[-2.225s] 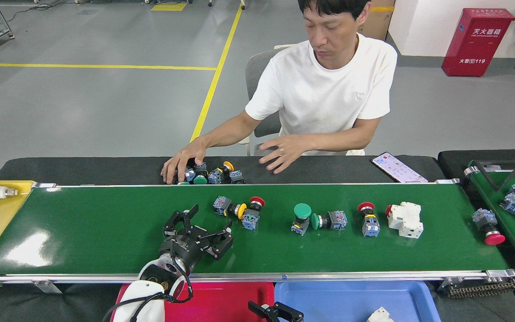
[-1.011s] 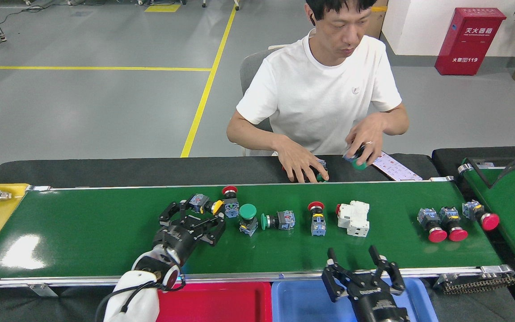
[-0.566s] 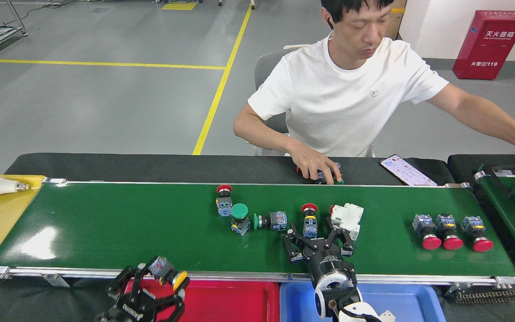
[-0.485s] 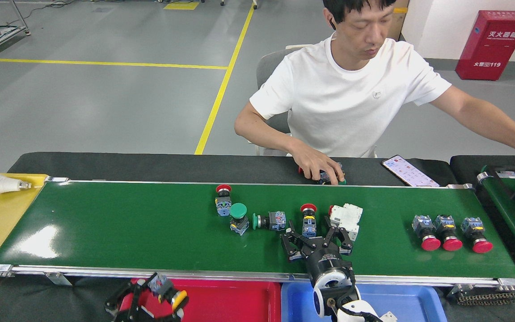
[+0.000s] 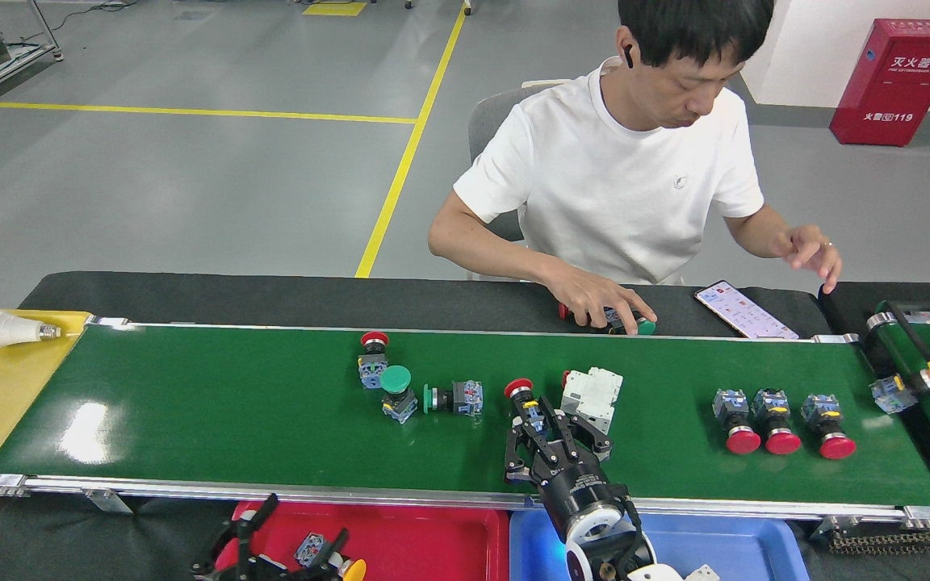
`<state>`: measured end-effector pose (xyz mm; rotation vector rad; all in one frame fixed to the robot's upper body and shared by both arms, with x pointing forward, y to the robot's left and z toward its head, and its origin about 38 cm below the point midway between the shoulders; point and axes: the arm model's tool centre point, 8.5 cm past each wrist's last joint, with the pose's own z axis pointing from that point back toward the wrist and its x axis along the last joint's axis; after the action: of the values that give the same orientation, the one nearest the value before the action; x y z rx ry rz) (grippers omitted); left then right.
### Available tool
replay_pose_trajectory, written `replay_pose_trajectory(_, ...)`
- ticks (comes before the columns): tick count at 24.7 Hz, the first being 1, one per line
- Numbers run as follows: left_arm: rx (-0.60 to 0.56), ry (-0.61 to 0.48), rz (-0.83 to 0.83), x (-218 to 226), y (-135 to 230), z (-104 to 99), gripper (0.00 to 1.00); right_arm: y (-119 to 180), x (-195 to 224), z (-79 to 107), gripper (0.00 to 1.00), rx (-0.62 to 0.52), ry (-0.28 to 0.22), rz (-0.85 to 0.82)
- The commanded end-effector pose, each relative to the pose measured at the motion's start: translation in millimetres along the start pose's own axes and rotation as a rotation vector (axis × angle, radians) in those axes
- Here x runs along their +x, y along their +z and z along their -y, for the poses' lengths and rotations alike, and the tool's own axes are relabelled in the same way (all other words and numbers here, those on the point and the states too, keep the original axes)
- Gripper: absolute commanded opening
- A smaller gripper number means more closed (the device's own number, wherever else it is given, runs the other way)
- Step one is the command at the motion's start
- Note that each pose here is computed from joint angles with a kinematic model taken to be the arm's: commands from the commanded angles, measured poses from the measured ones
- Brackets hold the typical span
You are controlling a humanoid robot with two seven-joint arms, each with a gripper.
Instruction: Pick switch part from conveyor to tray
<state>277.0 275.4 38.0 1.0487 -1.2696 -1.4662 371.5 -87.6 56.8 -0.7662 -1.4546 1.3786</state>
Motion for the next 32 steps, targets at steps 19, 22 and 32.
replay_pose_trajectory(19,-0.018,-0.038,-0.131,-4,-73,-22,1.0,49,83,-3.2,1.0,0.039,-0.044,0.465)
replay_pose_trajectory(22,-0.031,-0.029,-0.116,-2,-94,-21,1.0,44,49,7.9,1.0,0.006,-0.052,0.323)
replay_pose_trajectory(32,-0.066,-0.036,-0.111,-8,-163,-29,1.0,89,-101,25.2,1.0,-0.124,-0.016,-0.219)
